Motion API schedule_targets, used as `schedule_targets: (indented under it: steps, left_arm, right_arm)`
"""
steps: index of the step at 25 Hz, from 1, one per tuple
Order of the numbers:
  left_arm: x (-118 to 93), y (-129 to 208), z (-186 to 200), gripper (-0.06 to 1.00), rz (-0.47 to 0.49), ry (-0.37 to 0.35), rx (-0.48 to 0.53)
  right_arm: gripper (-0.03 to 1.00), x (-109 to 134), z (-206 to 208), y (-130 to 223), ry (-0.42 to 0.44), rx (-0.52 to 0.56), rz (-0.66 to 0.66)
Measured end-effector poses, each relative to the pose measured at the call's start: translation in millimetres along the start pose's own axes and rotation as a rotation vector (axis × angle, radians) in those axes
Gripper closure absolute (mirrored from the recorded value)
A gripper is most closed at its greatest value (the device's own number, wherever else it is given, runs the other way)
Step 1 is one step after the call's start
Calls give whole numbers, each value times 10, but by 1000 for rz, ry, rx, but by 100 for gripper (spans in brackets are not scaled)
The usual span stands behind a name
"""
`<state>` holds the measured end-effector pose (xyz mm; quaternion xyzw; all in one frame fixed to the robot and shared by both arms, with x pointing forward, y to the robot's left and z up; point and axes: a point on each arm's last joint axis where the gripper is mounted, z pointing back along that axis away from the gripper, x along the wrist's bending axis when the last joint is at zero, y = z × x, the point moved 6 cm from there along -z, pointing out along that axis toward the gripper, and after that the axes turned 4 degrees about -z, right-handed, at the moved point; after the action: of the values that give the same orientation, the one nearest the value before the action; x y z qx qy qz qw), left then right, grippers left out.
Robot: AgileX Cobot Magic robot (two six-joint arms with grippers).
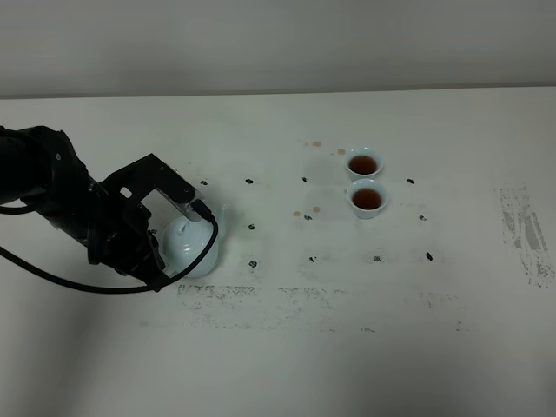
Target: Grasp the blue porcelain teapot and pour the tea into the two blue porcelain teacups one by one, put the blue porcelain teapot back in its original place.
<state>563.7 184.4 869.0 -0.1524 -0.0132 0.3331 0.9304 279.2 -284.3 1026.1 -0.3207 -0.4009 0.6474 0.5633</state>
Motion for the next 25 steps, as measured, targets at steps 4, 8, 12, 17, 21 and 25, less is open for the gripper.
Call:
schedule_targets:
  steps: [4,8,12,17,21,25]
  left_arm:
    - [9,-8,-15,88,-3,-4,-3]
    - [10,-8,-15,88,-3,-5,-4]
    - [10,-8,-15,88,-3,-5,-4]
    - [7,-19,-18,88,6,-2,-10]
    - [6,-23,-18,88,9,-1,-13]
    - [5,-24,-18,88,10,-1,-14]
  right_arm:
    - [38,0,0,0,0,0,0]
    - [38,0,0,0,0,0,0]
    - [38,0,0,0,0,0,0]
    - [38,0,0,0,0,0,0]
    - [38,0,0,0,0,0,0]
    - [38,0,0,0,0,0,0]
